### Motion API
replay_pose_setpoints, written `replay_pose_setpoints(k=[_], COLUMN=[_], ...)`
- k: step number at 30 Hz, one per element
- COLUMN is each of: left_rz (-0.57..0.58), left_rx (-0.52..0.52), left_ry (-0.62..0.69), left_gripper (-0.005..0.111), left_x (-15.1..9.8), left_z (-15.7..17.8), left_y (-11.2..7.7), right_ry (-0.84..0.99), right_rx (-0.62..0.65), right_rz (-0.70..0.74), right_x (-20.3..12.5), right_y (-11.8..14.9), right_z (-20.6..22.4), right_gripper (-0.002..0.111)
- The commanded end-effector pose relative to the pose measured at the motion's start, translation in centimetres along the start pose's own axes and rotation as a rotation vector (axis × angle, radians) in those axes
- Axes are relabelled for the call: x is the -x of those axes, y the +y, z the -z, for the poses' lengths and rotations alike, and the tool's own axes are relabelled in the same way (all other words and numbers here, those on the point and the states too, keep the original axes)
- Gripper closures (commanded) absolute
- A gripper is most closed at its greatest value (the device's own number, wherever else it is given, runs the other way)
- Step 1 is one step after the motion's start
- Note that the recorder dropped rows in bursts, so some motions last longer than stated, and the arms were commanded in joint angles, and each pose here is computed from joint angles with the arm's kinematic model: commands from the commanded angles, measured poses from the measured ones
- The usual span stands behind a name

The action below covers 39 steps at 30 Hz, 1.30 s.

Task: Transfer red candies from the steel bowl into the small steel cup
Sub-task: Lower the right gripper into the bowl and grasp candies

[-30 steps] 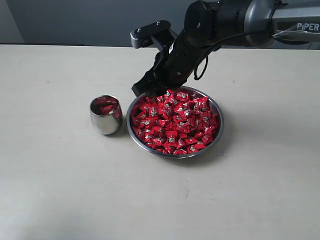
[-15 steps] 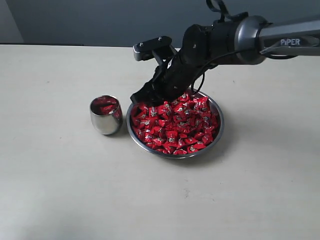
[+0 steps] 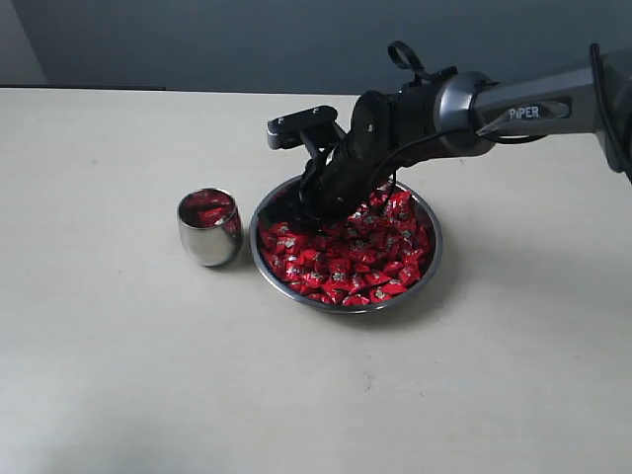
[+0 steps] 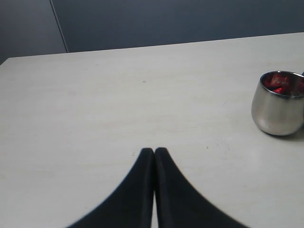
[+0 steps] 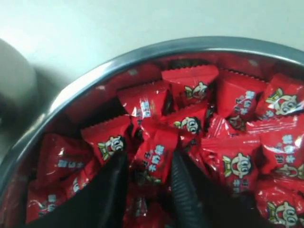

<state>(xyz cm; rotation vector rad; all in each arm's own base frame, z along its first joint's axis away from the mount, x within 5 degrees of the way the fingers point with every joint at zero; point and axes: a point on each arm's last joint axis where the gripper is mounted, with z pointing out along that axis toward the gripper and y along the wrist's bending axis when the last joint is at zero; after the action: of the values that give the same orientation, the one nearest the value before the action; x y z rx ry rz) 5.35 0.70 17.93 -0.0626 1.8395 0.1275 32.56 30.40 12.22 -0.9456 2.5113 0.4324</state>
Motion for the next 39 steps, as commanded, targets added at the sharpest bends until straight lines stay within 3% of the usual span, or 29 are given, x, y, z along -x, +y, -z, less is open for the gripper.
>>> replay_pose_setpoints(k=[1,21,39], left_rz=[-0.002,-0.002,-0.002], left_rx=[-0.006,-0.006,-0.006], left_ry=[-0.019,-0.019,-0.019], left_gripper=[0.106,0.106,0.106], left_x=[0.3,0.3,0.3], left_z=[0.1,0.1,0.1], left_y=[0.0,0.0,0.0], right_ry=[-0.014,-0.127,0.04], right_rx=[-0.003,0.031,0.016], right_rz=[0.001,0.04,0.045], right_x=[0.1,2.7,-0.2], right_y=[-0.1,1.9,1.0], right_z=[0.2,7.4,0.9], right_gripper=[0.109,0.108,0.107])
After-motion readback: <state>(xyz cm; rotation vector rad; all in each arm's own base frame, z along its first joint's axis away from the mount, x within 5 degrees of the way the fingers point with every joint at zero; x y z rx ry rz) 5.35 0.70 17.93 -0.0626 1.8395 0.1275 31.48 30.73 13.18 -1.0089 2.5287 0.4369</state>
